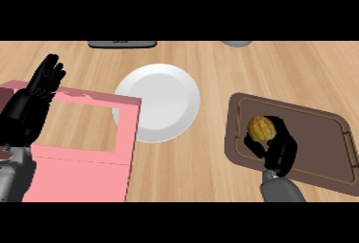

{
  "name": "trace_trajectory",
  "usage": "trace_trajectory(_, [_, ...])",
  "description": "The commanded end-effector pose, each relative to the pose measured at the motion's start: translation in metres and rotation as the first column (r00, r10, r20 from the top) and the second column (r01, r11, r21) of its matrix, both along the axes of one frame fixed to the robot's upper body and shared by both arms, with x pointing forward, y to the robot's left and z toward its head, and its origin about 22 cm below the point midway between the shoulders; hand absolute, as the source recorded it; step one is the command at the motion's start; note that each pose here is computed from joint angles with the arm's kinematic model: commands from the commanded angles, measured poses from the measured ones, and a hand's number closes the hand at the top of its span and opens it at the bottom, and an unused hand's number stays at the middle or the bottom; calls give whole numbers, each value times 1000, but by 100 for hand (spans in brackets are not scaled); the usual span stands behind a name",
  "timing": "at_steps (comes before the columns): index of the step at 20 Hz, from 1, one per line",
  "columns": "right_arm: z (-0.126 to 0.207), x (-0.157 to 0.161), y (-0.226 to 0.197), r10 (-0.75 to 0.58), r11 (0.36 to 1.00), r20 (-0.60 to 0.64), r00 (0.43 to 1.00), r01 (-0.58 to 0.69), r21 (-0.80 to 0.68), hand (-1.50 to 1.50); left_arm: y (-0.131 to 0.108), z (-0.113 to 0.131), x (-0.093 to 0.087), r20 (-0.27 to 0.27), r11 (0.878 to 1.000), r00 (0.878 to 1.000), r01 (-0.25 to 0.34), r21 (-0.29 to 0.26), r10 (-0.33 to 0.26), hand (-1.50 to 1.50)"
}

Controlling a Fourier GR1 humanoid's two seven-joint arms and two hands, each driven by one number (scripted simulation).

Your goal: Pick the squash from the tray and place it in the plate

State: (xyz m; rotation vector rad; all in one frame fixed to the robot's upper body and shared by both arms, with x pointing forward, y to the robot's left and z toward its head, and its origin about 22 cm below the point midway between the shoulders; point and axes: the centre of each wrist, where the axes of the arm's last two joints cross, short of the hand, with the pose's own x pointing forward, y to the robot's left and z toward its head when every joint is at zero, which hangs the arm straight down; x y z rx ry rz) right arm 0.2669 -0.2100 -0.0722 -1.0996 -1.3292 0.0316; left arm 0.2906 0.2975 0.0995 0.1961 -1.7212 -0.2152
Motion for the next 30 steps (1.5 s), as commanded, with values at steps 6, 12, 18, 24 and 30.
trace_trajectory(6, [47,57,65,-60,997,5,998,60,58,150,-26,9,10,25,996,995,93,-2,-93,0])
trace_trajectory(12, [81,99,90,-129,991,-106,986,130,6,150,-29,13,16,38,993,993,117,-12,-116,0])
trace_trajectory(18, [120,135,124,-251,967,-264,931,228,-112,150,-47,10,21,31,987,987,156,-25,-155,0])
trace_trajectory(24, [129,149,125,-328,940,-256,909,342,11,-150,-52,6,25,39,987,986,163,-5,-162,0])
trace_trajectory(30, [140,156,131,-289,948,-113,951,301,100,-150,-54,13,33,52,986,985,168,-21,-167,0])
